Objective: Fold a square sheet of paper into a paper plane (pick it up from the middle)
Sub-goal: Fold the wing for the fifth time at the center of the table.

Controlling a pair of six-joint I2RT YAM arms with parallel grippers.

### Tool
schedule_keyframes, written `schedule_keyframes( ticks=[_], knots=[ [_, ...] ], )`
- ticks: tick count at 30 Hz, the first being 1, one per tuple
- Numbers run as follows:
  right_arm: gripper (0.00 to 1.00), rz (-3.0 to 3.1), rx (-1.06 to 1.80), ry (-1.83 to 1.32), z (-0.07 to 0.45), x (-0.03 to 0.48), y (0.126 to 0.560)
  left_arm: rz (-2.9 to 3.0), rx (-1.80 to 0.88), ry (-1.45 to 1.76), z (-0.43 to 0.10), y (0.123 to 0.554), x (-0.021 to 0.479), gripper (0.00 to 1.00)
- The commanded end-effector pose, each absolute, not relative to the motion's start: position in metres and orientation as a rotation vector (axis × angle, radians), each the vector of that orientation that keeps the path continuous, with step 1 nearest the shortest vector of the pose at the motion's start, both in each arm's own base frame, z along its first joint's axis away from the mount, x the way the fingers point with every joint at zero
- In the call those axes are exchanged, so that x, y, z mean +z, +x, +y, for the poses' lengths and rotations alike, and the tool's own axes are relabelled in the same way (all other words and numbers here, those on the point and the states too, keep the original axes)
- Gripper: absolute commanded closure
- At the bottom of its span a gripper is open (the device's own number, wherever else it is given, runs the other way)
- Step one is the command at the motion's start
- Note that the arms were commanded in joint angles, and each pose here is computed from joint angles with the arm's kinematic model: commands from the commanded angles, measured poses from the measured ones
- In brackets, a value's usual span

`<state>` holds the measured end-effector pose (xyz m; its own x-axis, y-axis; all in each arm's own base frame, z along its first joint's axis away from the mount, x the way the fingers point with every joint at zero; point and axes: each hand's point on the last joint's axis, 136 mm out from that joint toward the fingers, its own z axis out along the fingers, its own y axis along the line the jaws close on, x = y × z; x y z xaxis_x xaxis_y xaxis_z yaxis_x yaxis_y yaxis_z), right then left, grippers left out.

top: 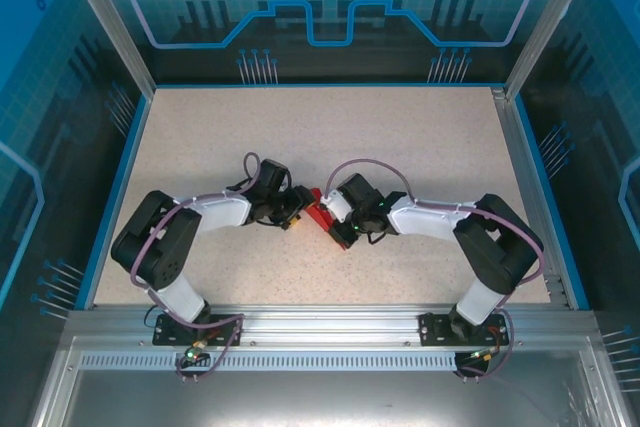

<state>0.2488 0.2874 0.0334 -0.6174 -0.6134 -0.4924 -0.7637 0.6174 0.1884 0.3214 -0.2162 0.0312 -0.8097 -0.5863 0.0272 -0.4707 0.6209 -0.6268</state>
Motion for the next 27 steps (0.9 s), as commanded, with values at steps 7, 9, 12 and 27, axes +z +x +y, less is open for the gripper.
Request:
schedule_keyframes(
  ticks=[7,9,12,27],
  knots=[
    [0.84,2.465,0.498,-1.101,0.281,0.026,0.242,2.709,-0.862,-0.908,-0.204,0.323,0.031,0.71],
    [0.83,2.469,0.475,-1.101,0.278,0.024,0.242,2.713,-0.856,-0.908,-0.204,0.324,0.031,0.76],
    [0.84,2.47,0.472,-1.103,0.278,0.025,0.241,2.724,-0.854,-0.911,-0.204,0.325,0.029,0.78],
    [0.99,2.524,0.922,-0.93,0.289,0.041,0.235,2.677,-0.861,-0.858,-0.199,0.325,0.048,0.55]
  ],
)
